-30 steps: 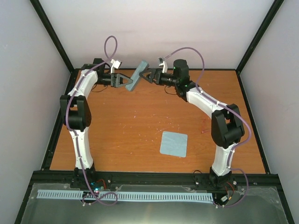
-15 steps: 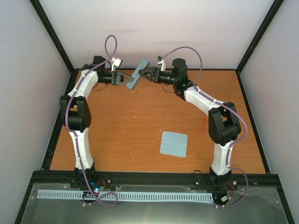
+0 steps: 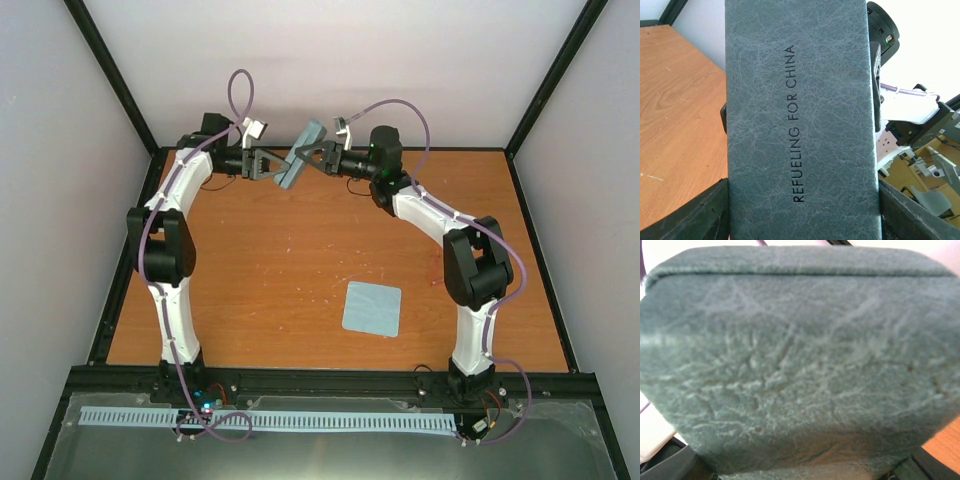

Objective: Organize the sunglasses
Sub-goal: Open the sunglasses case.

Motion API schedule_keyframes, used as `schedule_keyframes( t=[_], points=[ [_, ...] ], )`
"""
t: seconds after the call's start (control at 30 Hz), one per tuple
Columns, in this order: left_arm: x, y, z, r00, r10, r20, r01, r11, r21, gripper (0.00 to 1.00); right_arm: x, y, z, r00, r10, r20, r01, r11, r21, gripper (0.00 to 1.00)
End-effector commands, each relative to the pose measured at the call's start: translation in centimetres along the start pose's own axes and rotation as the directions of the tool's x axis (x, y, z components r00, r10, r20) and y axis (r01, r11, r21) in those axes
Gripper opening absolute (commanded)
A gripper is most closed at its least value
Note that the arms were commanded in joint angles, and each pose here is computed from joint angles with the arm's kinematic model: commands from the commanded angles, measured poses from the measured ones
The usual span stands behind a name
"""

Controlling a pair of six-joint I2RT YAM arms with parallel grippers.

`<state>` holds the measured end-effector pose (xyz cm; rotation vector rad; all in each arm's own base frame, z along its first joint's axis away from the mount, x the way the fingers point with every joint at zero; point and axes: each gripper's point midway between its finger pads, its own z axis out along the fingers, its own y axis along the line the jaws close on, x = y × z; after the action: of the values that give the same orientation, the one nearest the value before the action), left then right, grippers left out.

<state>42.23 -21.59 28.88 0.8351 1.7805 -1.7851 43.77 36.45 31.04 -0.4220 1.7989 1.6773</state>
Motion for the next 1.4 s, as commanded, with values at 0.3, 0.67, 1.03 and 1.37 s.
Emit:
schedule_keyframes(
  t=[0.3, 0.67, 1.03, 1.37],
  points=[
    [-1.0, -3.6, 0.7, 0.994, 0.108, 0.020, -0.109, 0.990, 0.085, 0.99, 1.6, 3.0, -0.6, 0.994, -0.084, -0.071, 0.082, 0.996, -0.028, 0.27],
    [2.7, 1.4, 0.6, 0.979, 0.161, -0.122, -0.176, 0.977, -0.123, 1.00, 1.7, 4.8, -1.0, 0.992, -0.081, -0.093, 0.074, 0.994, -0.075, 0.29],
    [3.8, 5.7, -0.6, 0.979, 0.121, -0.163, -0.154, 0.965, -0.212, 0.99, 3.0, 6.4, -1.9, 0.983, -0.075, -0.166, 0.060, 0.994, -0.092, 0.30],
    [3.3, 8.7, -3.9, 0.988, 0.087, -0.131, -0.120, 0.957, -0.265, 1.00, 3.9, 7.1, -2.9, 0.976, -0.077, -0.201, 0.066, 0.996, -0.064, 0.30]
  ],
)
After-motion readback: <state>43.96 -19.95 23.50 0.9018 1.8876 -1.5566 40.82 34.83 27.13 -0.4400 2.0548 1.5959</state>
